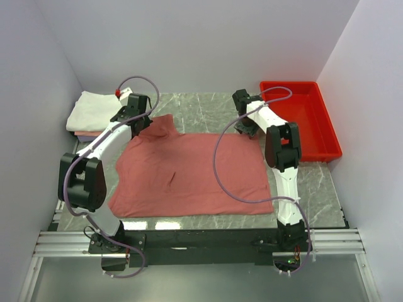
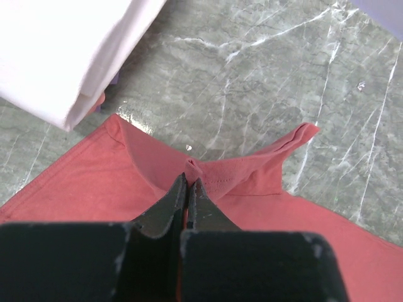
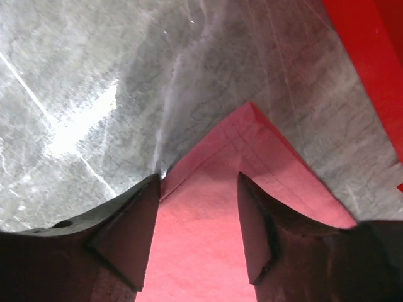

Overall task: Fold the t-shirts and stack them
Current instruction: Fold the tshirt

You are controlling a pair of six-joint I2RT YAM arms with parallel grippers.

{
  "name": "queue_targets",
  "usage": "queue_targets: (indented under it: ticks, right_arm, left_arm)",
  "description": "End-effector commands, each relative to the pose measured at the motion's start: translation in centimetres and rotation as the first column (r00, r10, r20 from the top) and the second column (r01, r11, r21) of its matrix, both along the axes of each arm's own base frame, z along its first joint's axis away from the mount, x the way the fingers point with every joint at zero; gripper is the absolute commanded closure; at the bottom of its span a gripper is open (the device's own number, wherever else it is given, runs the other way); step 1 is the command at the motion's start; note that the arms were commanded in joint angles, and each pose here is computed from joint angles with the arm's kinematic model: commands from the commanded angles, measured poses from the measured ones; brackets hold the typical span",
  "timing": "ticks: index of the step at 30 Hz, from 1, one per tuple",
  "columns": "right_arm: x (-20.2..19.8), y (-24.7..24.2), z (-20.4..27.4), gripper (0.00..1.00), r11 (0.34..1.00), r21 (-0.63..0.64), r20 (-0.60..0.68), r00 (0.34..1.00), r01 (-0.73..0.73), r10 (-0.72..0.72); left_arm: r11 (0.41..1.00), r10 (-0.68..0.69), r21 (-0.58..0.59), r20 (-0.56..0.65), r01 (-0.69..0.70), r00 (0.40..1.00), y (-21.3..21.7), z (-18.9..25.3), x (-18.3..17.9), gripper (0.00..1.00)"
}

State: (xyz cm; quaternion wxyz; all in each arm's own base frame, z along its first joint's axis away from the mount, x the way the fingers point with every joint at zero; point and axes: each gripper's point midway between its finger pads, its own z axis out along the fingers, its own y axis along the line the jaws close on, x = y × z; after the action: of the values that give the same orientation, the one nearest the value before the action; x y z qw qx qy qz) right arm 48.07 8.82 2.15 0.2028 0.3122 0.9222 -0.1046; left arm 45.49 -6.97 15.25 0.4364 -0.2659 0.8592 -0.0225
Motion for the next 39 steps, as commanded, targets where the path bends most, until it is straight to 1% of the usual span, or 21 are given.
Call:
queue_targets:
  ticks: [1, 2, 3, 5, 6, 10, 11, 12, 14, 16, 17, 18, 22, 28, 30, 31, 33, 34, 39]
  right_arm:
    - [-1.2, -1.0, 0.5, 0.44, 0.999, -0.033, -0.026, 1.000, 0.014, -0.015]
    - [-1.1, -1.0, 0.5, 0.45, 0.999, -0.035, -0.025, 1.000, 0.014, -0.014]
    - [-0.8, -0.9, 0.6, 0.52, 0.999, -0.032, -0.017, 1.000, 0.011, -0.011]
    - [-0.4, -0.8, 0.5, 0.57, 0.999, -0.035, -0.009, 1.000, 0.003, -0.004]
    - [-0.2, -0.9, 0.7, 0.62, 0.999, -0.040, -0.007, 1.000, 0.006, -0.006]
    - [1.0, -0.8, 1.7, 0.65, 0.999, -0.044, 0.025, 1.000, -0.008, 0.009]
    - [1.1, -0.8, 2.0, 0.67, 0.999, -0.049, 0.029, 0.999, -0.013, 0.015]
    - [1.3, -0.9, 2.1, 0.73, 0.999, -0.050, 0.036, 0.999, -0.014, 0.016]
    - [1.3, -0.9, 2.3, 0.80, 0.999, -0.046, 0.047, 0.999, -0.019, 0.022]
    - [1.3, -0.5, 2.1, 0.94, 0.998, -0.043, 0.053, 0.998, -0.042, 0.044]
    - [1.3, -0.3, 2.4, 0.98, 0.998, -0.038, 0.063, 0.997, -0.049, 0.052]
    - [1.3, -0.2, 2.4, 1.00, 0.998, -0.032, 0.067, 0.996, -0.054, 0.056]
    - [0.4, 0.1, 1.8, 1.00, 0.997, -0.025, 0.050, 0.996, -0.069, 0.070]
    - [-0.4, 0.8, 3.6, 1.00, 0.995, -0.044, 0.095, 0.991, -0.086, 0.090]
    - [-0.8, 0.9, 4.0, 1.00, 0.995, -0.050, 0.103, 0.990, -0.088, 0.093]
    - [-1.1, 0.9, 3.9, 1.00, 0.994, -0.053, 0.103, 0.990, -0.091, 0.096]
    - [-1.1, 1.6, 4.8, 1.00, 0.993, -0.044, 0.140, 0.984, -0.108, 0.113]
    - [-1.7, 1.5, 4.4, 1.00, 0.991, -0.052, 0.129, 0.984, -0.119, 0.125]
    - [-3.4, 1.9, 5.6, 1.00, 0.987, -0.089, 0.145, 0.979, -0.134, 0.146]
  left_arm:
    - [1.000, -0.004, -0.027, 0.068, 0.006, 0.998, -0.4, 2.2, 0.0, 1.00]
    - [1.000, -0.003, -0.028, 0.070, 0.005, 0.998, -0.3, 2.3, -0.1, 1.00]
    - [1.000, -0.005, -0.026, 0.066, 0.007, 0.998, -0.3, 2.1, -0.1, 1.00]
    - [1.000, -0.004, -0.024, 0.062, 0.005, 0.998, -0.3, 2.0, -0.2, 1.00]
    - [1.000, -0.004, -0.024, 0.061, 0.005, 0.998, -0.3, 1.9, -0.2, 1.00]
    - [1.000, -0.010, -0.026, 0.061, 0.011, 0.998, -0.4, 2.0, -0.4, 1.00]
    - [1.000, -0.011, -0.028, 0.064, 0.013, 0.998, -0.4, 2.0, -0.4, 1.00]
    - [1.000, -0.009, -0.027, 0.062, 0.011, 0.998, -0.3, 1.9, -0.5, 1.00]
    - [1.000, -0.008, -0.028, 0.070, 0.010, 0.998, -0.3, 2.2, -0.6, 1.00]
    - [0.999, -0.011, -0.032, 0.071, 0.013, 0.997, -0.3, 2.2, -0.7, 1.00]
    - [0.999, -0.016, -0.035, 0.070, 0.018, 0.997, -0.5, 2.3, -0.8, 1.00]
    - [0.999, -0.013, -0.035, 0.066, 0.016, 0.998, -0.3, 2.1, -1.0, 1.00]
    - [0.999, -0.013, -0.046, 0.079, 0.016, 0.997, -0.3, 2.3, -1.7, 1.00]
    - [0.998, 0.004, -0.058, 0.081, 0.000, 0.997, 0.2, 2.2, -3.2, 1.00]
    - [0.998, 0.005, -0.065, 0.071, 0.000, 0.997, 0.2, 1.5, -4.0, 1.00]
    - [0.997, 0.007, -0.071, 0.086, -0.001, 0.996, 0.3, 2.0, -4.3, 1.00]
    - [0.997, 0.006, -0.083, 0.082, 0.001, 0.997, 0.3, 1.4, -5.1, 1.00]
    - [0.996, 0.004, -0.090, 0.089, 0.004, 0.996, 0.3, 1.7, -5.4, 1.00]
    - [0.993, -0.005, -0.119, 0.095, 0.016, 0.995, 0.2, 1.3, -7.2, 1.00]
